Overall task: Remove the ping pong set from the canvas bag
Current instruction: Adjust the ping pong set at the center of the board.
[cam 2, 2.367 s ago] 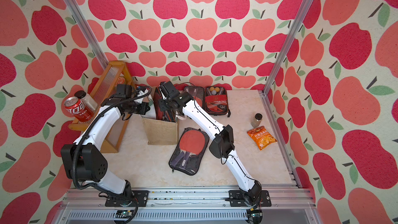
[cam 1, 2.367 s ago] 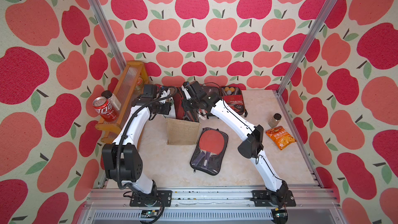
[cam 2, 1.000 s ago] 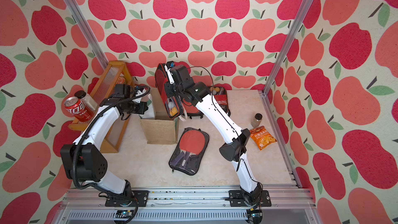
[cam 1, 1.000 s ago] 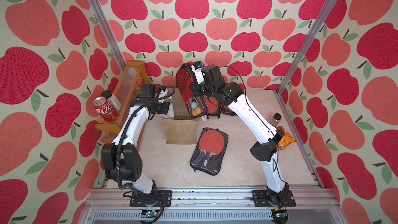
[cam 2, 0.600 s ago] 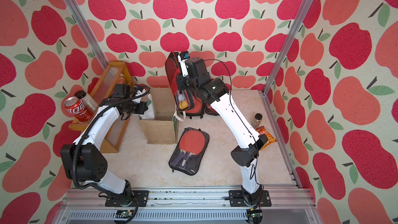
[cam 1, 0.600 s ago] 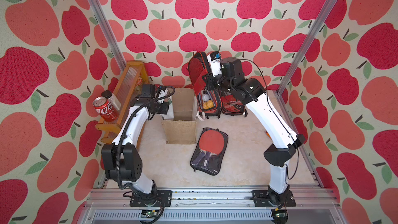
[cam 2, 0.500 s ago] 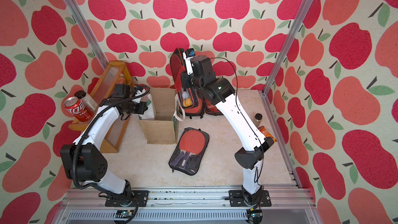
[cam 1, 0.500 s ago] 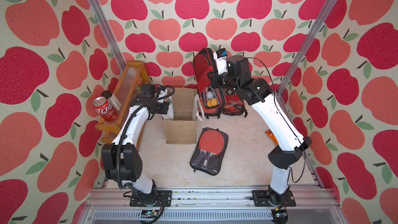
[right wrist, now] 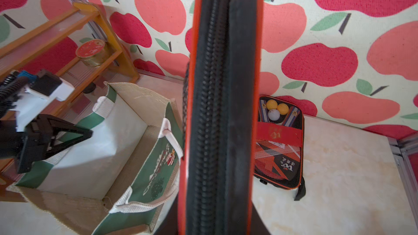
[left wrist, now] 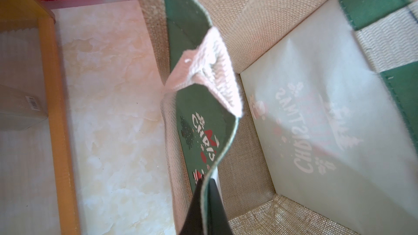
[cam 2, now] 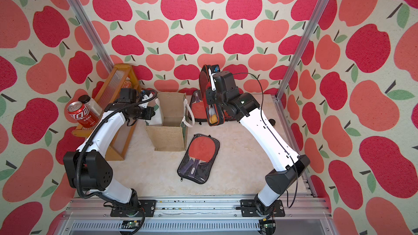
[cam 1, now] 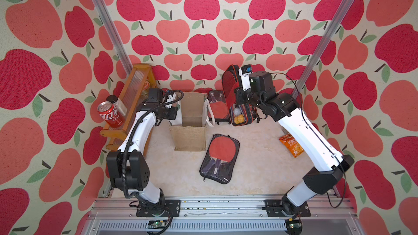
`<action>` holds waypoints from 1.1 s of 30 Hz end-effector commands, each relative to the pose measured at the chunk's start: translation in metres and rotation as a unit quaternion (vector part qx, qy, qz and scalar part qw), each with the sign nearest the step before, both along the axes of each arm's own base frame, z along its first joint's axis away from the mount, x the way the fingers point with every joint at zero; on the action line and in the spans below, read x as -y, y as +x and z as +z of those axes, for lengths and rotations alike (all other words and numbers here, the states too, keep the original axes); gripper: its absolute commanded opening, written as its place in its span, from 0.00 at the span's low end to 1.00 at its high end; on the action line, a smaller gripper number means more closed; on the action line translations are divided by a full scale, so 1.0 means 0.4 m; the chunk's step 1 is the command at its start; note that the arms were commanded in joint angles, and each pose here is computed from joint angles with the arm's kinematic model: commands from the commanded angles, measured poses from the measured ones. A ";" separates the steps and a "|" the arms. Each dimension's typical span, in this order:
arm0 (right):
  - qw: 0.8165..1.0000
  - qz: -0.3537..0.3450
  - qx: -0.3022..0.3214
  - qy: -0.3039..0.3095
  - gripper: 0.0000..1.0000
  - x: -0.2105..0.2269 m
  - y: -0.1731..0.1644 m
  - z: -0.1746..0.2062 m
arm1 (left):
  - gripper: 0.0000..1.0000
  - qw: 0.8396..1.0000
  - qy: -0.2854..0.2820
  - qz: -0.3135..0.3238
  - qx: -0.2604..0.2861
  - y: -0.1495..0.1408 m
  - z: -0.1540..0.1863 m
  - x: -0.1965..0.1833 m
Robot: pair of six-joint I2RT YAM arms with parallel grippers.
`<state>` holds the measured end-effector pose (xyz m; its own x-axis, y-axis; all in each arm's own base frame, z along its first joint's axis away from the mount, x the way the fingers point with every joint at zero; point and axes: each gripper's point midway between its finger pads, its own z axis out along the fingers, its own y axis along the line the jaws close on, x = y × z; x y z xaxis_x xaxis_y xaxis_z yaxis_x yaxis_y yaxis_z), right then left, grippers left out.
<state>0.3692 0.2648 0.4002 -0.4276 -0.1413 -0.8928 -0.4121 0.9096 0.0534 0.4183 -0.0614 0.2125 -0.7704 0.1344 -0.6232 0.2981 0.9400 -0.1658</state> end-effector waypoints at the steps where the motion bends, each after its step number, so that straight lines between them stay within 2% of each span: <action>1: 0.994 -0.047 0.067 0.075 0.00 0.084 -0.021 0.133 | 0.00 1.000 0.012 0.009 -0.018 -0.008 -0.029 -0.019; 5: 0.994 -0.075 0.038 0.067 0.00 0.145 -0.044 0.062 | 0.00 1.000 0.013 0.010 -0.017 -0.007 -0.026 -0.020; 11: 0.992 -0.114 -0.034 0.052 0.00 0.223 -0.092 -0.092 | 0.00 0.999 0.024 0.025 -0.014 0.001 -0.027 -0.037; 18: 0.980 -0.156 -0.113 0.058 0.00 0.317 -0.161 -0.252 | 0.00 0.999 0.027 0.037 -0.007 0.001 -0.019 -0.055; 33: 0.960 -0.161 -0.212 0.083 0.00 0.320 -0.200 -0.481 | 0.00 0.998 0.027 0.060 -0.009 0.002 -0.021 -0.094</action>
<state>0.2723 0.1255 0.1850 -0.8189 0.1020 -0.5648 -0.0185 0.9789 0.2036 0.4233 -0.0340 0.2114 -0.7751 0.0992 -0.6240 0.2261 0.9657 -0.1274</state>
